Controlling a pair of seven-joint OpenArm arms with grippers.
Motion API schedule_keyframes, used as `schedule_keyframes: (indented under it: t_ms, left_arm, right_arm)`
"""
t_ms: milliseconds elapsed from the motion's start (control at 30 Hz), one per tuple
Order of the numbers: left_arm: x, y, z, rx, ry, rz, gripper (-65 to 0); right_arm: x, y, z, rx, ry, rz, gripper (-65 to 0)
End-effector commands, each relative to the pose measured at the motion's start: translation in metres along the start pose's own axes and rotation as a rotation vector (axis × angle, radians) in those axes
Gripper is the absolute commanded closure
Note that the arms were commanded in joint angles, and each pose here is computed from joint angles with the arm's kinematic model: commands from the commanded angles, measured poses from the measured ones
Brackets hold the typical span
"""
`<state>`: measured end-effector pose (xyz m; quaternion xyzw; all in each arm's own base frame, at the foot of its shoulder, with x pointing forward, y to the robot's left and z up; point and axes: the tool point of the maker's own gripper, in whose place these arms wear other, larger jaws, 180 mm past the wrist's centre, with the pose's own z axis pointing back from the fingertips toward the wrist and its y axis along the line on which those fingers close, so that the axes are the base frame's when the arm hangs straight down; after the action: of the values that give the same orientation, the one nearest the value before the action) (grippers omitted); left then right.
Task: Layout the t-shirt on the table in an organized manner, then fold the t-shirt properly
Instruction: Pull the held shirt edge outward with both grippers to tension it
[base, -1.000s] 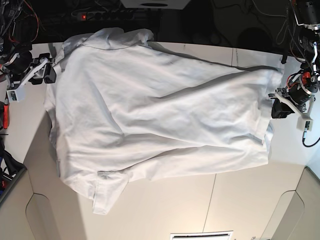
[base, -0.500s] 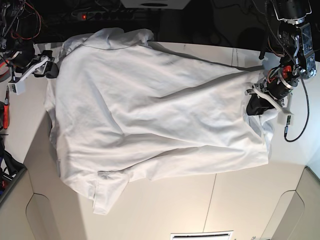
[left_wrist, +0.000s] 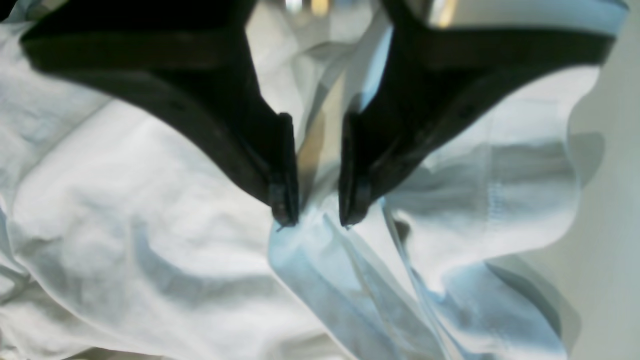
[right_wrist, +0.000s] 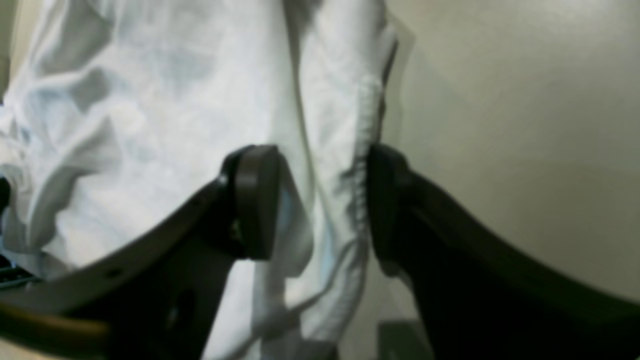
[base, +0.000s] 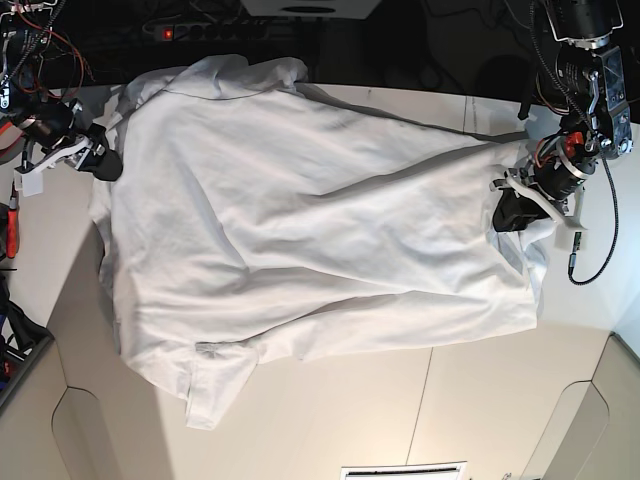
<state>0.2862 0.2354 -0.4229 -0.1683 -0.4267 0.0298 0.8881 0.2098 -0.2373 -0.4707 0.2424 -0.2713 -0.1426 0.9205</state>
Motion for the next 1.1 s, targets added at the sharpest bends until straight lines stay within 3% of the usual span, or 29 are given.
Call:
schedule_keyframes:
  t_ms: [0, 167, 367, 567, 900, 933, 1000, 1033, 1067]
  left_arm:
    - [0.02, -0.002, 0.002, -0.02, -0.057, -0.022, -17.9]
    - [0.021, -0.001, 0.003, -0.018, -0.058, -0.026, -17.9]
    - [0.03, 0.012, 0.01, 0.004, -0.053, -0.063, -17.9]
    - [0.042, 0.032, 0.022, 0.041, -0.053, -0.091, -17.9]
    - [0.056, 0.08, 0.058, 0.169, -0.109, 0.003, -17.9]
    - [0.056, 0.082, 0.061, 0.171, -0.117, 0.017, -17.9]
    - [0.055, 0.082, 0.063, 0.16, -0.117, 0.035, -17.9]
    - [0.054, 0.079, 0.064, 0.141, -0.112, 0.037, -17.9]
    - [0.052, 0.076, 0.064, 0.125, -0.109, 0.041, -17.9]
  right_arm:
    - [-0.018, 0.001, -0.002, -0.002, 0.079, 0.008, -29.3]
    - [-0.037, 0.019, -0.011, 0.052, 0.123, -0.029, -27.0]
    - [-0.037, 0.019, -0.01, 0.049, 0.126, -0.03, 0.0]
    - [-0.035, 0.015, -0.008, 0.04, 0.123, -0.038, 0.0]
    - [-0.018, 0.005, 0.009, 0.008, 0.091, -0.034, 0.0]
    - [-0.016, 0.006, 0.01, 0.007, 0.089, -0.028, -3.6]
    - [-0.011, 0.008, 0.014, 0.007, 0.079, -0.01, -24.3]
    - [-0.008, 0.009, 0.015, 0.007, 0.072, 0.001, -30.7]
    - [-0.005, 0.01, 0.017, 0.006, 0.066, 0.011, -32.5]
